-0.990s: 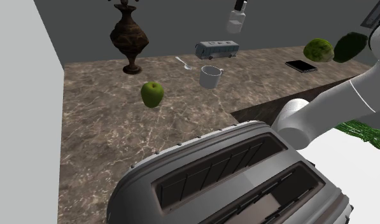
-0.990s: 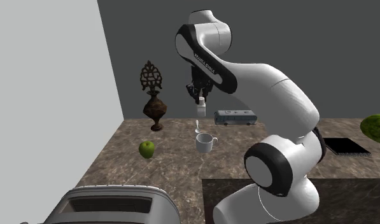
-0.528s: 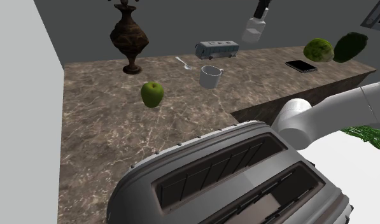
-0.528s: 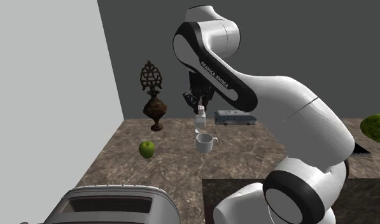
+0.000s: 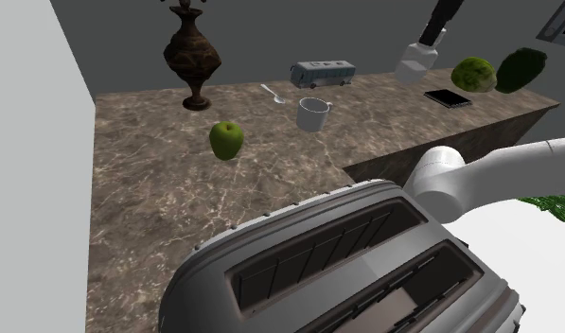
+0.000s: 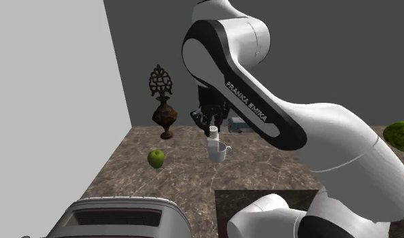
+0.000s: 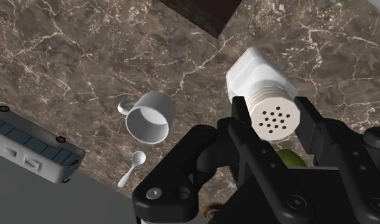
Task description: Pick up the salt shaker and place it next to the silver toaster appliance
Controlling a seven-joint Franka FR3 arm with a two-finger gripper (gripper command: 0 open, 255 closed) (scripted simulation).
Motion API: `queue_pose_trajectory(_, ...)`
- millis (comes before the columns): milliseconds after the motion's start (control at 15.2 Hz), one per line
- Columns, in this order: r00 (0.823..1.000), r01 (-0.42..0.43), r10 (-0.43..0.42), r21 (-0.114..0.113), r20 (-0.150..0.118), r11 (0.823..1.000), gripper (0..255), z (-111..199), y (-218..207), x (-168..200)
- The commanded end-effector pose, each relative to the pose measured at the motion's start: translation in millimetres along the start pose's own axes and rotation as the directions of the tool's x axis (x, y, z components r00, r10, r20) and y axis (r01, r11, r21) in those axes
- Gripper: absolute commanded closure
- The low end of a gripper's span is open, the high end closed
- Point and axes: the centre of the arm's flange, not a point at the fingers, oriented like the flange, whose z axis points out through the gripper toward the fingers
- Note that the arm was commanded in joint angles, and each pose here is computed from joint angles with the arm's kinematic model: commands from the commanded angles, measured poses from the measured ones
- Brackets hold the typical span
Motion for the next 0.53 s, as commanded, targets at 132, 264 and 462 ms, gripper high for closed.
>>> queue_pose_trajectory(132, 1.0, 0.0, 0.0, 0.0, 0.0, 1.0, 255, -7, -29, -43)
queue_pose_trajectory(264, 1.0, 0.0, 0.0, 0.0, 0.0, 1.0, 255, -10, -44, -64)
queue_pose_trajectory(462, 1.0, 0.0, 0.0, 0.0, 0.0, 1.0, 255, -15, -67, -96)
